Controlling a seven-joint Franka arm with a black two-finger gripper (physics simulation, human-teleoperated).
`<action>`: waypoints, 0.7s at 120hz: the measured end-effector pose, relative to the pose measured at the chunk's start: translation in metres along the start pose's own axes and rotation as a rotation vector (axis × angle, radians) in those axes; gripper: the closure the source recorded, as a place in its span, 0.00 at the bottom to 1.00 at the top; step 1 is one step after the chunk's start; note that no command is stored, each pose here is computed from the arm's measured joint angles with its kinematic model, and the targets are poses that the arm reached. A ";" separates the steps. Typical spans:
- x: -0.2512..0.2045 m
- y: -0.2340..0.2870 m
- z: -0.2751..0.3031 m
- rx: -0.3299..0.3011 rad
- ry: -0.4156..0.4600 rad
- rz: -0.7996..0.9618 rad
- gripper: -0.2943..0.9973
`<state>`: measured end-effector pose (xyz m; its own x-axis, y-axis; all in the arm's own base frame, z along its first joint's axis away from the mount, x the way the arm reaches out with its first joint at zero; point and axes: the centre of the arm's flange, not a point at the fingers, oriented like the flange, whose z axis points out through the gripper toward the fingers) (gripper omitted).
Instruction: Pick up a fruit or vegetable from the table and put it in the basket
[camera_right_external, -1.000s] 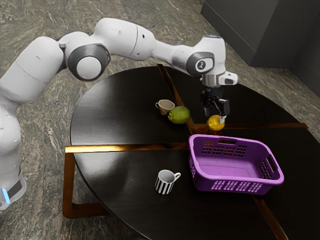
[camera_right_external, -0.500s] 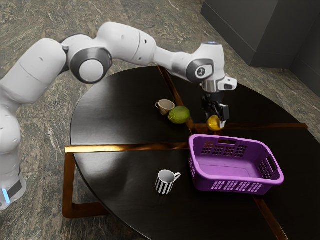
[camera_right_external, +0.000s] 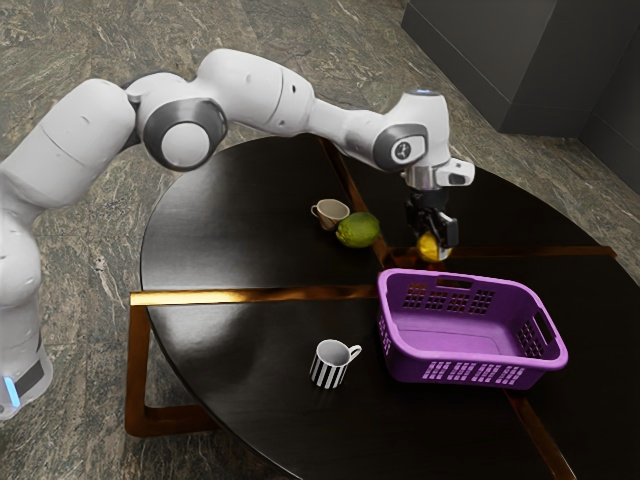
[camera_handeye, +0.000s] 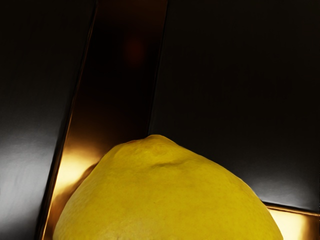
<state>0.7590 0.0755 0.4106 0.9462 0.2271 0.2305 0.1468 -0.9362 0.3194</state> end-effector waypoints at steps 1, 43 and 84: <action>0.000 0.000 -0.001 0.001 0.002 0.000 0.47; -0.098 0.183 -0.137 0.042 0.090 0.178 0.48; -0.144 0.282 -0.096 0.002 0.031 0.195 0.40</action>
<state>0.6368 -0.1952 0.5555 0.9474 0.0499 0.3160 -0.0373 -0.9638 0.2638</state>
